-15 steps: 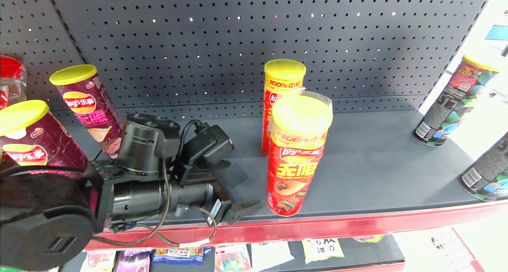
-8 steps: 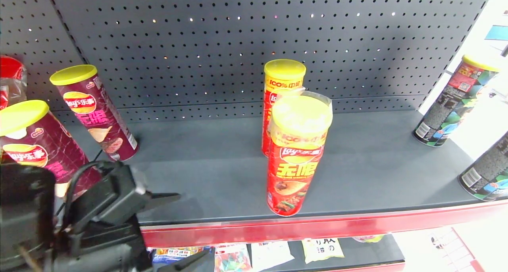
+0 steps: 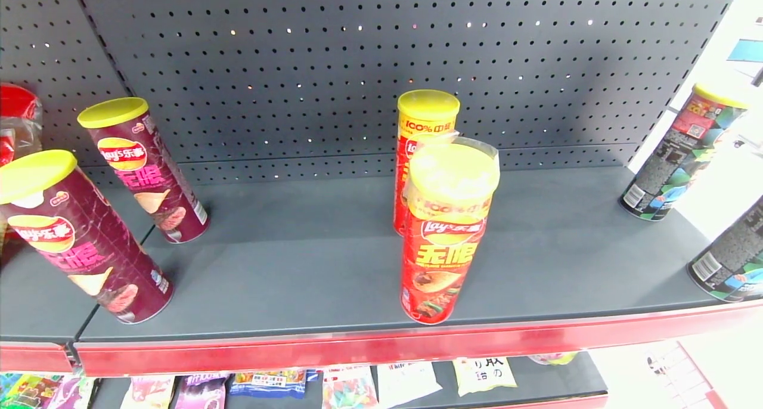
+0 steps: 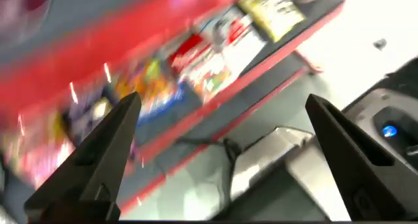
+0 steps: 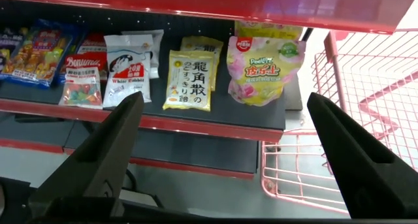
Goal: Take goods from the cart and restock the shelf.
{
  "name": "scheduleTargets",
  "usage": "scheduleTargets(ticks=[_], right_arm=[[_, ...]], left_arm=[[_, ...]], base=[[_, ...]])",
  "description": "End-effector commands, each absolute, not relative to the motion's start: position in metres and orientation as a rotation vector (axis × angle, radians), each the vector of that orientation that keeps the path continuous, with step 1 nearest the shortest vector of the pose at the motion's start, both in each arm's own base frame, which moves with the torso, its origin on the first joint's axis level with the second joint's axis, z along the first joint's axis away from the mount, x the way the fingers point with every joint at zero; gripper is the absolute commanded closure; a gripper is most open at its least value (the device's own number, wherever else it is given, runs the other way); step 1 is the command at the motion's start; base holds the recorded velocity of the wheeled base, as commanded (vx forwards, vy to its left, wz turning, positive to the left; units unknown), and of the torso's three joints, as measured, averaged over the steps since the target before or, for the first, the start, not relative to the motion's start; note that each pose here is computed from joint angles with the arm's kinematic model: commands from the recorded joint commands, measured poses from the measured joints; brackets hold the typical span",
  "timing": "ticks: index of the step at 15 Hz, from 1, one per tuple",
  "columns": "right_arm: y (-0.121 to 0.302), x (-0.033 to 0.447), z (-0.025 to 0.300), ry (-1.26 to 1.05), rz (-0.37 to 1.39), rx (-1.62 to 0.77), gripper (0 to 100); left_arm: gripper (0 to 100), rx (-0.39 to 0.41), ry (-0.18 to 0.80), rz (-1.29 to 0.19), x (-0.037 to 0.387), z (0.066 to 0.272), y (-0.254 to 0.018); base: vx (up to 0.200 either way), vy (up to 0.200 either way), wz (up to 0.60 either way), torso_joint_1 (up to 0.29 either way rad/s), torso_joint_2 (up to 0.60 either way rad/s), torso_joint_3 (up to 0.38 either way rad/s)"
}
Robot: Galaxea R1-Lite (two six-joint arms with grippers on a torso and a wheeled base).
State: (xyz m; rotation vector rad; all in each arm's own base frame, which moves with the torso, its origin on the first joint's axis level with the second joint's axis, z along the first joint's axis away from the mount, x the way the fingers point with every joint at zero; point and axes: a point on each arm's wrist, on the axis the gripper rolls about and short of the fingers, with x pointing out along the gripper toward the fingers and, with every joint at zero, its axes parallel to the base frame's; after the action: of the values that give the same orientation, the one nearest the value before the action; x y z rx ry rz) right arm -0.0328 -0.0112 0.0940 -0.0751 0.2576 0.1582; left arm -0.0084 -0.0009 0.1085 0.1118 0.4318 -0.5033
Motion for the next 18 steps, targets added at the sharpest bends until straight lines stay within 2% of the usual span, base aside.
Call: scheduleTargets(ticks=[1,3,5,6,7,8,10,13,16,18], right_arm=[[-0.011,-0.033,0.095,0.256,0.157,-0.074,0],[-0.011,-0.032,0.098,0.228,0.152,-0.064,0],[-0.011,-0.032,0.101,0.201,0.139,-0.051,0],[-0.012,-0.032,0.101,0.202,0.122,-0.040,0],[-0.012,-0.031,0.100,0.211,0.085,-0.027,0],[-0.012,-0.031,0.100,0.215,0.071,-0.024,0],[-0.009,-0.028,0.103,0.249,0.000,-0.019,0],[-0.006,-0.028,0.104,0.255,-0.102,-0.006,0],[-0.004,-0.026,0.094,0.167,-0.005,-0.033,0],[-0.001,-0.018,0.087,0.066,0.129,-0.055,0]], left_arm=[[0,-0.018,0.298,-0.183,-0.037,0.097,0.001],[0,-0.057,0.264,-0.030,-0.040,0.095,-0.004],[0,-0.074,0.256,0.005,-0.040,0.095,-0.003],[0,-0.074,0.244,-0.008,-0.039,0.094,-0.003],[0,-0.069,0.157,-0.136,-0.041,0.091,-0.003],[0,-0.071,0.152,-0.170,-0.041,0.091,-0.004],[0,-0.070,0.148,-0.152,-0.040,0.090,-0.004],[0,-0.006,-0.004,-0.048,-0.024,0.078,-0.001],[0,-0.006,0.003,-0.043,-0.023,0.075,-0.001],[0,-0.006,0.003,-0.043,-0.023,0.075,-0.001]], base=[[0.000,0.000,0.00,0.000,0.00,0.000],[0.000,0.000,0.00,0.000,0.00,0.000],[0.000,0.000,0.00,0.000,0.00,0.000],[0.000,0.000,0.00,0.000,0.00,0.000],[0.000,0.000,0.00,0.000,0.00,0.000],[0.000,0.000,0.00,0.000,0.00,0.000],[0.000,0.000,0.00,0.000,0.00,0.000],[0.000,0.000,0.00,0.000,0.00,0.000],[0.000,0.000,0.00,0.000,0.00,0.000],[0.000,0.000,0.00,0.000,0.00,0.000]])
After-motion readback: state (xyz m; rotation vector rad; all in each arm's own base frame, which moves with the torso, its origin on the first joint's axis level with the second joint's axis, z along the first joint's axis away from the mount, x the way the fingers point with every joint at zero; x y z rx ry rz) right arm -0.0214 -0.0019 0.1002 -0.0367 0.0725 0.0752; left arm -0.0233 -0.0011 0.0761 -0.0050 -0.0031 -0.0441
